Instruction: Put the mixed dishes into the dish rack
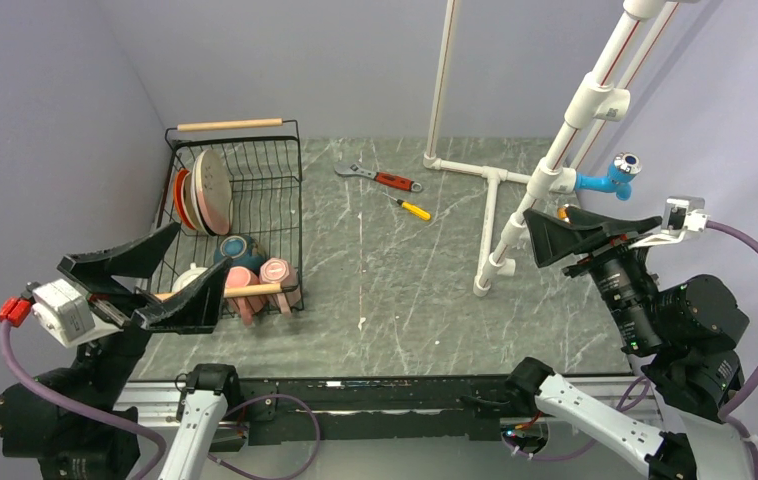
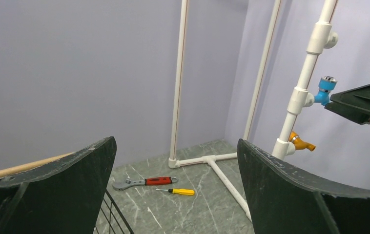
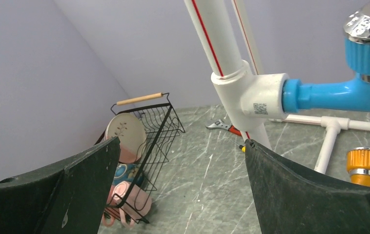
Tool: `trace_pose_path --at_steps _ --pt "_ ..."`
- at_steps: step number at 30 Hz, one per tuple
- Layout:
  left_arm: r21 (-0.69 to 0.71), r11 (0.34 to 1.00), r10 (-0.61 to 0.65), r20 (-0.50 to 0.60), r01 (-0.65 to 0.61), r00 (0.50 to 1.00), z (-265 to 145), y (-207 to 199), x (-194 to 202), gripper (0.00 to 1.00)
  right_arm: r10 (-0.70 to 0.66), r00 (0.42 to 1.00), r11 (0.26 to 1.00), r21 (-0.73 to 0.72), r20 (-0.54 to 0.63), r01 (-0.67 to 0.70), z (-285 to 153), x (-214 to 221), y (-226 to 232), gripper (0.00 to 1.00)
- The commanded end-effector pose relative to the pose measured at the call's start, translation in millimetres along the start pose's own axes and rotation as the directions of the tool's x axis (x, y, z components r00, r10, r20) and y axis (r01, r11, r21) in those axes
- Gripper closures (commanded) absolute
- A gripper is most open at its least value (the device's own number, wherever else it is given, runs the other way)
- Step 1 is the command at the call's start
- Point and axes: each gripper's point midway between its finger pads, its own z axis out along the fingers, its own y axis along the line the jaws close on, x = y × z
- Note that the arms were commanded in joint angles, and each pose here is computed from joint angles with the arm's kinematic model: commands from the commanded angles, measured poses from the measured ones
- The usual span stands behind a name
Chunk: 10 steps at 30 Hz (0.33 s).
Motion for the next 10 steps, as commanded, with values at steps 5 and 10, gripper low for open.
trace_pose_path --at_steps 5,10 --pt "-0.004 1.0 -0.012 0.009 0.012 1.0 17 11 4 0.01 0.01 0.998 0.999 0.032 0.059 -0.012 -4 -16 -6 0.0" --pt "-0.011 1.0 -0.014 -0.016 0.013 1.0 20 14 9 0.01 -0.022 0.994 1.0 0.02 0.108 0.02 -6 -20 -8 0.0"
